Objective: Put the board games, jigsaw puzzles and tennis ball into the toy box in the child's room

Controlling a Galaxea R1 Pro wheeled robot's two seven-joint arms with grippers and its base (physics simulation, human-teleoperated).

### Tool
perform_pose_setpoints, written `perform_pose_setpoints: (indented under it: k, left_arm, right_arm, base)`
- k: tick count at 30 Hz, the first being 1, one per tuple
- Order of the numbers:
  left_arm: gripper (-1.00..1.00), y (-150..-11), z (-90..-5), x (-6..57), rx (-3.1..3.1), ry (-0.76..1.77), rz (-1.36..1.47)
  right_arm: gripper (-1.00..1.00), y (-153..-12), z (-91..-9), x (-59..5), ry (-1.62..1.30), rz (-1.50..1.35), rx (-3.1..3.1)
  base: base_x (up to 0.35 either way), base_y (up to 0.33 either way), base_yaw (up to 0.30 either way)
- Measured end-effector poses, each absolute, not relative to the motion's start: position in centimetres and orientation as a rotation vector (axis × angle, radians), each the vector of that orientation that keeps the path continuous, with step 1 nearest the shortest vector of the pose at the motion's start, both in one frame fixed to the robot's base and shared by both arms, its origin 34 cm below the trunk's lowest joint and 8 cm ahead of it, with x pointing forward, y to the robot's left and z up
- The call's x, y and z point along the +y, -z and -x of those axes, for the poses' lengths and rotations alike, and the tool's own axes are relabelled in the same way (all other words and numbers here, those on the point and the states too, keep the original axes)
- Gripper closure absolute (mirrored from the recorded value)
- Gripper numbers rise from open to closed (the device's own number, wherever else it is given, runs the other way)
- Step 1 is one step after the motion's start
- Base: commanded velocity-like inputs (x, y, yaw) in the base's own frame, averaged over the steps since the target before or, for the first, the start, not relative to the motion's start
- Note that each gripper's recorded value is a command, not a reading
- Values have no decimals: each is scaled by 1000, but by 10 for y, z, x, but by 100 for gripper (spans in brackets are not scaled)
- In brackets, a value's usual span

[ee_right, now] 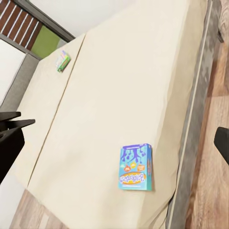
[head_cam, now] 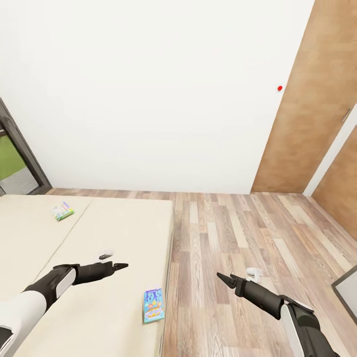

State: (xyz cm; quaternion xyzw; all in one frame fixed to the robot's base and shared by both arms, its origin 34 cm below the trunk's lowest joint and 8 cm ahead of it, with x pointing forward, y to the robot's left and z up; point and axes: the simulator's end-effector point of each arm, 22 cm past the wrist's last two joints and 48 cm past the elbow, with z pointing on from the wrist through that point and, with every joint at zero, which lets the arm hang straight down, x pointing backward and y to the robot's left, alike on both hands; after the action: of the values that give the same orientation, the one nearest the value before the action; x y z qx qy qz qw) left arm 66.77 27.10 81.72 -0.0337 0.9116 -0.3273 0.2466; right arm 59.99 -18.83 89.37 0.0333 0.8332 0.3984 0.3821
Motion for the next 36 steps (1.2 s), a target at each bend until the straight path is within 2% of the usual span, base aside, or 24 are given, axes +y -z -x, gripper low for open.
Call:
perform_pose_setpoints:
  k: [27, 36]
  left_arm:
    - [-100, -831, -672, 271, 2463, 885, 79]
    - [-100, -833, -673, 271, 2452, 879, 71]
  right_arm:
    - [-100, -907, -602, -189, -1011, -73, 2101]
    - [-100, -908, -603, -189, -1010, -72, 2099]
  base:
    - [0, 0, 43]
    - [0, 0, 195]
